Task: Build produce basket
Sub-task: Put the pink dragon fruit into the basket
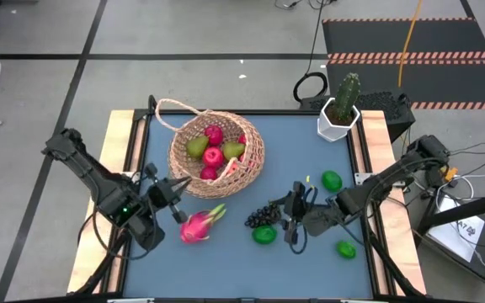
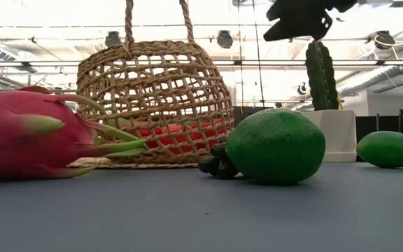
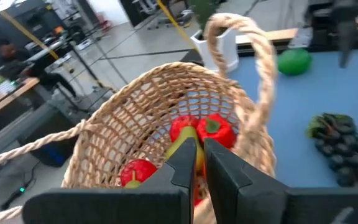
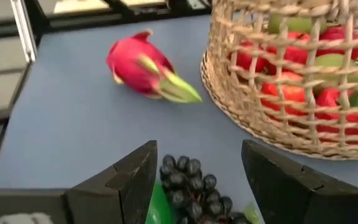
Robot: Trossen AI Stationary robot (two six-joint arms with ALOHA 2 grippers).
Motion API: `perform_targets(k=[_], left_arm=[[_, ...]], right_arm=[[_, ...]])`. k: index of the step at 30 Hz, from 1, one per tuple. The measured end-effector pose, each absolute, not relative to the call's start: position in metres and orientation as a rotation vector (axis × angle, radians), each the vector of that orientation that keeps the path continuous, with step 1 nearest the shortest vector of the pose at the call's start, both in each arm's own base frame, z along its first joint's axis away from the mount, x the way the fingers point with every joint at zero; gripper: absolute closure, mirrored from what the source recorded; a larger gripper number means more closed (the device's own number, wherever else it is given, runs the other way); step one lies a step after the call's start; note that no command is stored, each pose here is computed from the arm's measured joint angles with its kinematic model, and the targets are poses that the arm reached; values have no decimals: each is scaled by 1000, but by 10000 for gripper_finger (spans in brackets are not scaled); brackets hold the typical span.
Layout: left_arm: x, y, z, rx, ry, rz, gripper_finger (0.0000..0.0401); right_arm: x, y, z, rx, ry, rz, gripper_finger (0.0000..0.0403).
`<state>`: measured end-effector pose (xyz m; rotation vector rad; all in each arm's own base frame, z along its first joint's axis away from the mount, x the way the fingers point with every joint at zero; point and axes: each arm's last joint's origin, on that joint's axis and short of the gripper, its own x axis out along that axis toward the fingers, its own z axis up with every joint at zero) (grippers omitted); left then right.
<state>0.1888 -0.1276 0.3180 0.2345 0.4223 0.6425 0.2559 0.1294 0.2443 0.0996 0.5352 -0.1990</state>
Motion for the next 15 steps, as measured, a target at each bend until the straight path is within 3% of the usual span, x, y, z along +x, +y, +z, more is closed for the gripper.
perform_targets(k=[9,15], left_arm=[[180,-141,316,285,478,525,366],[179,-143,314,272,556,450,366]], right_arm=[[300,135,229,156,407,-120,175],[347,142,211,37,465,-41,175]])
